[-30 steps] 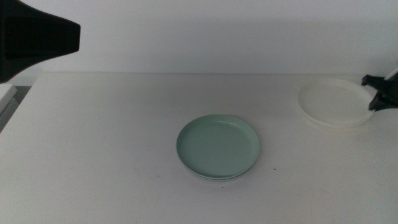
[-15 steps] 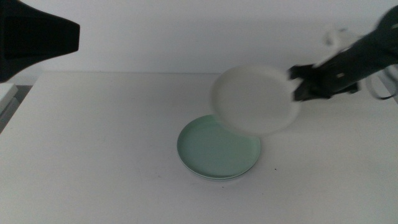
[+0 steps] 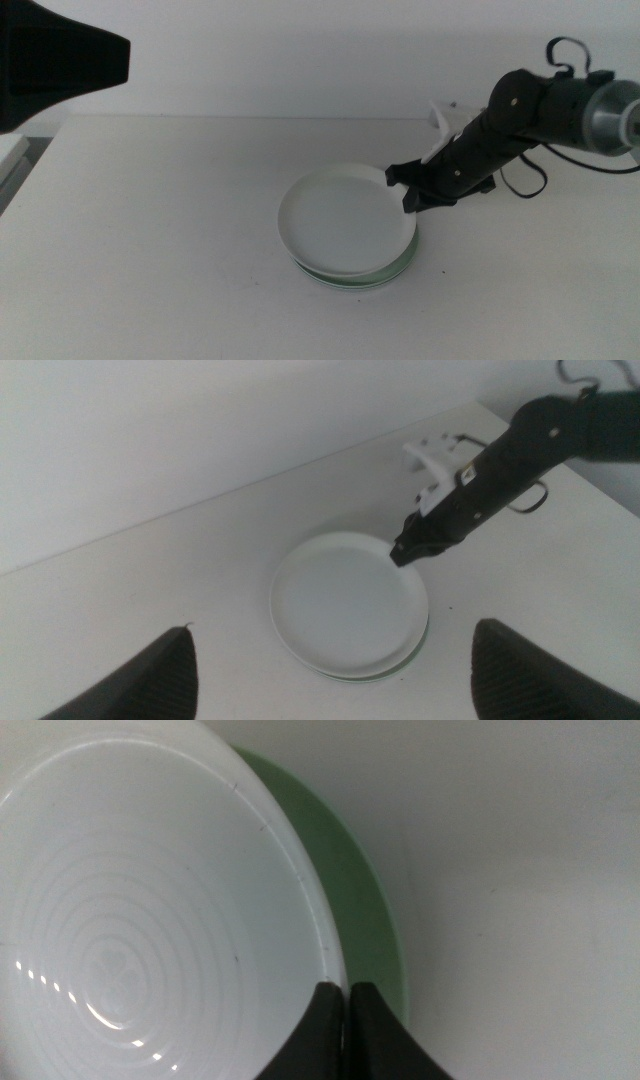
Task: Stack the three bowls on top of each other.
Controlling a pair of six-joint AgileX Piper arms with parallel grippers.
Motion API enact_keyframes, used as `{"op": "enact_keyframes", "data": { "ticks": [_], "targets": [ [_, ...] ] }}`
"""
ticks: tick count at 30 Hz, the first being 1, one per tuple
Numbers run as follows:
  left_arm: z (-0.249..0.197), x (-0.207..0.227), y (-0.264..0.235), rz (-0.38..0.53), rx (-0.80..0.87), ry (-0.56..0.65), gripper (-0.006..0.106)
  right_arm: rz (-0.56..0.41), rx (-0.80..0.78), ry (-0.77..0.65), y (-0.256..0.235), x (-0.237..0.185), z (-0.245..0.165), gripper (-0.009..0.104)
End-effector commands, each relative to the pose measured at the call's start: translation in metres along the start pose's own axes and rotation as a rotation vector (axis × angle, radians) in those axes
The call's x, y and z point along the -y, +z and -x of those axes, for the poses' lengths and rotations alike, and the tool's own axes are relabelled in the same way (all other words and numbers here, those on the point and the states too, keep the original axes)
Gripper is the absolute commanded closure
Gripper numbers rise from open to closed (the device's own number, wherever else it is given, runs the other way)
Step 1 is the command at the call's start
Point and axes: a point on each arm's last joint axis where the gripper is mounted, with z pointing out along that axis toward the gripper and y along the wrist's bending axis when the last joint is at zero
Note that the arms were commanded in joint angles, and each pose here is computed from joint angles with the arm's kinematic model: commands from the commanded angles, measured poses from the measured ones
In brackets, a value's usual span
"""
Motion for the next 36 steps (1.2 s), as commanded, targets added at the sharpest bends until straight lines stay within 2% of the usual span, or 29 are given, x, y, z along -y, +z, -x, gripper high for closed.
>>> {"op": "enact_keyframes", "data": {
  "ticks": [1, 5, 12, 15, 20, 25, 27, 30, 33, 36],
  "targets": [
    [0.0, 0.0, 0.0, 0.002, 0.011, -0.003, 0.007, -0.004, 0.005, 0.0, 0.007, -0.001, -0.001, 0.097],
    [0.0, 0.0, 0.0, 0.002, 0.011, -0.003, 0.007, -0.011, 0.013, -0.008, 0.007, 0.0, 0.0, 0.088],
    [0.0, 0.0, 0.0, 0.002, 0.011, -0.003, 0.007, -0.015, 0.021, -0.033, -0.002, -0.002, 0.0, 0.034],
    [0.0, 0.0, 0.0, 0.002, 0.011, -0.003, 0.007, -0.009, 0.082, -0.071, -0.031, -0.009, 0.005, 0.021],
    [0.0, 0.0, 0.0, 0.002, 0.011, -0.003, 0.007, -0.052, 0.321, -0.158, -0.134, -0.021, 0.007, 0.02],
    [-0.001, -0.002, 0.001, 0.016, 0.008, 0.004, 0.007, -0.118, 0.57, -0.158, -0.224, -0.023, -0.034, 0.02],
    [-0.004, -0.005, 0.006, 0.04, 0.025, 0.009, 0.007, -0.13, 0.64, -0.112, -0.243, -0.019, -0.064, 0.02],
    [-0.014, -0.01, 0.006, 0.096, 0.183, 0.009, 0.007, -0.143, 0.734, -0.071, -0.264, -0.011, -0.104, 0.02],
    [-0.044, -0.019, 0.013, 0.169, 0.275, -0.015, 0.007, -0.165, 0.813, -0.046, -0.278, -0.004, -0.136, 0.02],
    [-0.078, -0.029, 0.022, 0.245, 0.298, -0.057, 0.007, -0.225, 0.888, -0.04, -0.289, 0.004, -0.159, 0.02]
  ]
}}
